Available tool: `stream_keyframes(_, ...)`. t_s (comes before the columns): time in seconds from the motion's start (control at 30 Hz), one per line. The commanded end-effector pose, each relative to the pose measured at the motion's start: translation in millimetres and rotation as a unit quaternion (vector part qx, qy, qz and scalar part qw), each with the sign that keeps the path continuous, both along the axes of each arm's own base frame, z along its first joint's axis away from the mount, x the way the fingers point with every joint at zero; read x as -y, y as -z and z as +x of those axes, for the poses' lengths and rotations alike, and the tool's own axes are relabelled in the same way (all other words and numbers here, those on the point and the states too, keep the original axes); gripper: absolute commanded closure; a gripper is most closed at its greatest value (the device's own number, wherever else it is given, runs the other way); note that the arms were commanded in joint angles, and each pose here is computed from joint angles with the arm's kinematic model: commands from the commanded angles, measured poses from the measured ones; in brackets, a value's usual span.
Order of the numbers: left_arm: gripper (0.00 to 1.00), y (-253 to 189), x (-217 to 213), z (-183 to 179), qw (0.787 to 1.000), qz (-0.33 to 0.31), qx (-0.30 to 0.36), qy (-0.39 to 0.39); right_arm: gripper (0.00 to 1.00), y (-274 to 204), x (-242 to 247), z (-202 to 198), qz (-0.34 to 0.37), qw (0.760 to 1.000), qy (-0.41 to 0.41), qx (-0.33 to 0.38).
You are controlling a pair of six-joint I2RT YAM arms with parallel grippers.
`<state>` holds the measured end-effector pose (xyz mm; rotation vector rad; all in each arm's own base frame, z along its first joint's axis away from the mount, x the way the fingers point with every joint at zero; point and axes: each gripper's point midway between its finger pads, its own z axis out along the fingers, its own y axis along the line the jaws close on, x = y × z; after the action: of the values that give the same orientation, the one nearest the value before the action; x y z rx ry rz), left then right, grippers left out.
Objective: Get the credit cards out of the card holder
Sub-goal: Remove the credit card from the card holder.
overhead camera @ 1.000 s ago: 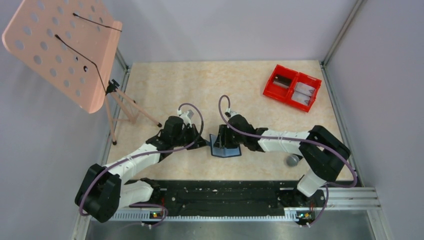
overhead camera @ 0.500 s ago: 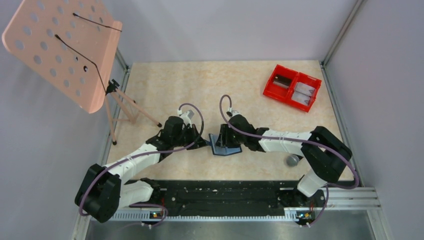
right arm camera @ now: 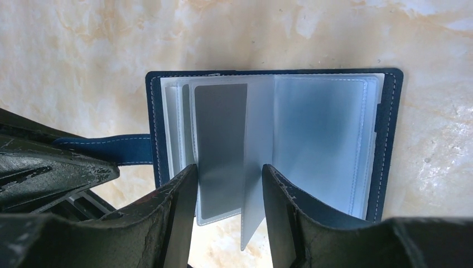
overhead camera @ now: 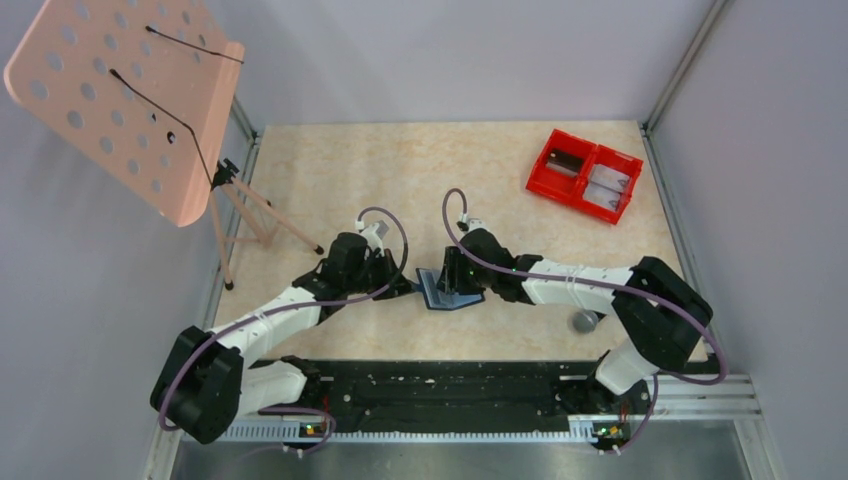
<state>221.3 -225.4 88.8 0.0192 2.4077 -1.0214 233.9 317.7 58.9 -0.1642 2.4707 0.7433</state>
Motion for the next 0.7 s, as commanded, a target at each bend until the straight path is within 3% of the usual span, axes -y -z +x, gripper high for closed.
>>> stream_keyframes(0.0, 1.0, -6.3, 2.3, 6.0, 1.0, 0.002, 0.018, 0.006, 0.54, -14.7, 4.3, 9.4, -0.01, 1.0, 0.009, 0.026)
stream_keyframes(0.67, 1.0, -9.1, 1.4, 5.6, 1.0, 0.006, 0.023, 0.01, 0.47, -22.3, 23.8, 23.3, -0.066, 0.996, 0.022, 0.054)
